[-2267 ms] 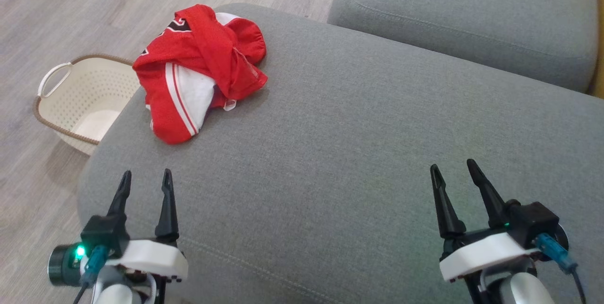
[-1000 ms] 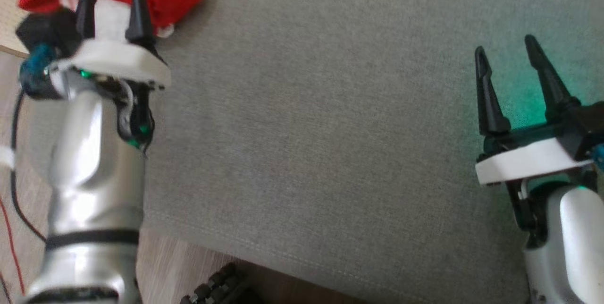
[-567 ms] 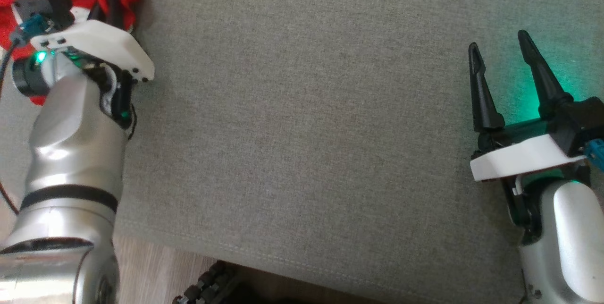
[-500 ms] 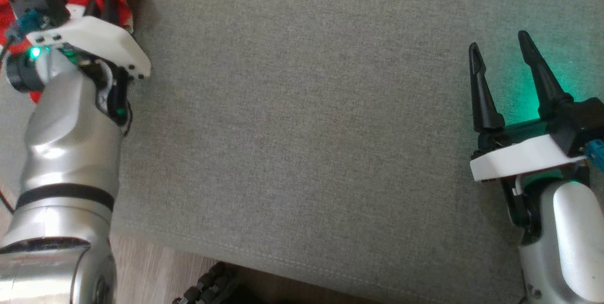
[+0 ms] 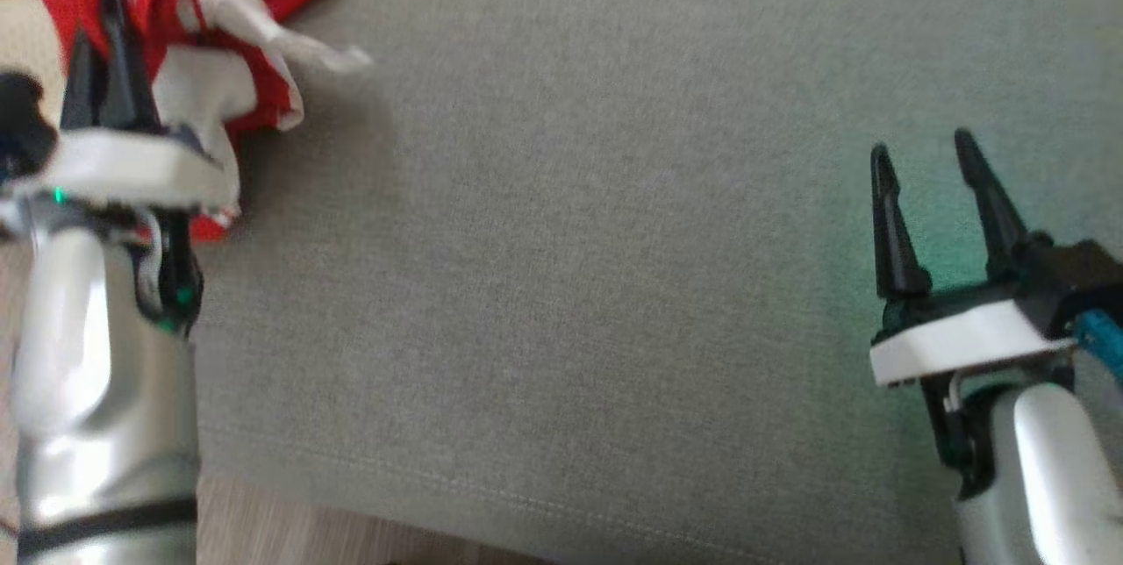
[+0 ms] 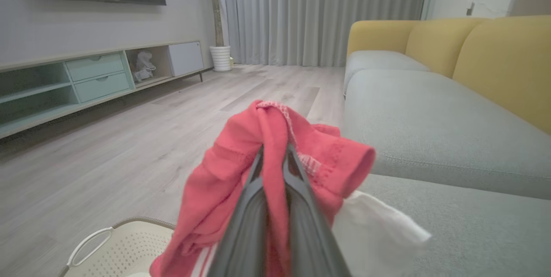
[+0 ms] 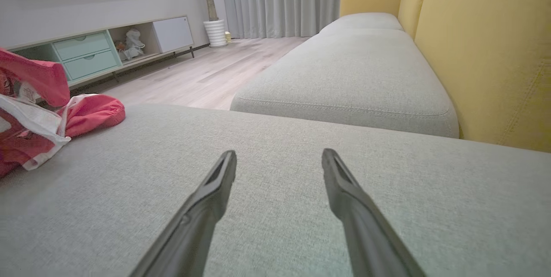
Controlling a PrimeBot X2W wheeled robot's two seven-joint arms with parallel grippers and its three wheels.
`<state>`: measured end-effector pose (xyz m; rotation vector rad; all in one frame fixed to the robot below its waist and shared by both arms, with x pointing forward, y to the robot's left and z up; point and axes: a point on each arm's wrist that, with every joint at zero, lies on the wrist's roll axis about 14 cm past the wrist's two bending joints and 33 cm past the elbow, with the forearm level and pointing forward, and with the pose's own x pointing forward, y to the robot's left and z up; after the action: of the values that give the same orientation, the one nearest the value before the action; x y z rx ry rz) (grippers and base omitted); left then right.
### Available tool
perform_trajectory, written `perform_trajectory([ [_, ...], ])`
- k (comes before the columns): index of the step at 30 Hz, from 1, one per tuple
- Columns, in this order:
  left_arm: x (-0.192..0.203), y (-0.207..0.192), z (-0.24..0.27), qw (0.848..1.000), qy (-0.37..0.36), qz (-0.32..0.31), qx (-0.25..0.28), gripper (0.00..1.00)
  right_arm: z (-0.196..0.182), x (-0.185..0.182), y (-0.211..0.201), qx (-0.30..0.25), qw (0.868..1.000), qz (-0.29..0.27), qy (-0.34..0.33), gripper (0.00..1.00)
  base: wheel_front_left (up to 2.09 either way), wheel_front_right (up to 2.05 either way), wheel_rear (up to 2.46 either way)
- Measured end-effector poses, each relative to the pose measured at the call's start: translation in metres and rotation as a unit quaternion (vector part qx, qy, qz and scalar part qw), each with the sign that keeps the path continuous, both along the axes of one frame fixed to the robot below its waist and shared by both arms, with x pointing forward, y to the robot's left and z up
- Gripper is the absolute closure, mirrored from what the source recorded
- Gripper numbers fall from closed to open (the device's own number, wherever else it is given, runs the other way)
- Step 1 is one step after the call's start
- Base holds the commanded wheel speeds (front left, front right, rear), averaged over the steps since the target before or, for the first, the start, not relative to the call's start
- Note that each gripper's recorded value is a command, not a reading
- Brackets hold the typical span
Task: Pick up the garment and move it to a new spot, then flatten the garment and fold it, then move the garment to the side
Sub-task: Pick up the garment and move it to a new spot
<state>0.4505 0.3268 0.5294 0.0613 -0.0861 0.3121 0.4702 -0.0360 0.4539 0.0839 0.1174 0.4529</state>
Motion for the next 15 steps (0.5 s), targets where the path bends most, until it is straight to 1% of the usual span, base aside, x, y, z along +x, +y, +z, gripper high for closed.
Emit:
perform_trajectory([
  [4,-0.036,-0.011,0.012,1.0,-0.023,-0.008,0.007,1.0,0.014,-0.019,-0.01,0.003,1.0,-0.012,-0.008,0.0,0.0,0.0,0.0],
  [10,-0.091,-0.03,0.004,1.0,-0.022,-0.013,0.004,1.0,0.028,-0.048,-0.029,0.013,0.999,-0.035,-0.009,0.0,0.0,0.0,0.0],
  [13,-0.109,-0.039,-0.001,1.0,-0.011,-0.015,-0.003,1.0,0.036,-0.056,-0.039,0.017,0.998,-0.05,-0.018,0.0,0.0,0.0,0.0],
  [15,-0.113,-0.043,0.0,1.0,-0.011,-0.018,-0.006,1.0,0.039,-0.058,-0.043,0.017,0.998,-0.055,-0.021,0.0,0.0,0.0,0.0],
])
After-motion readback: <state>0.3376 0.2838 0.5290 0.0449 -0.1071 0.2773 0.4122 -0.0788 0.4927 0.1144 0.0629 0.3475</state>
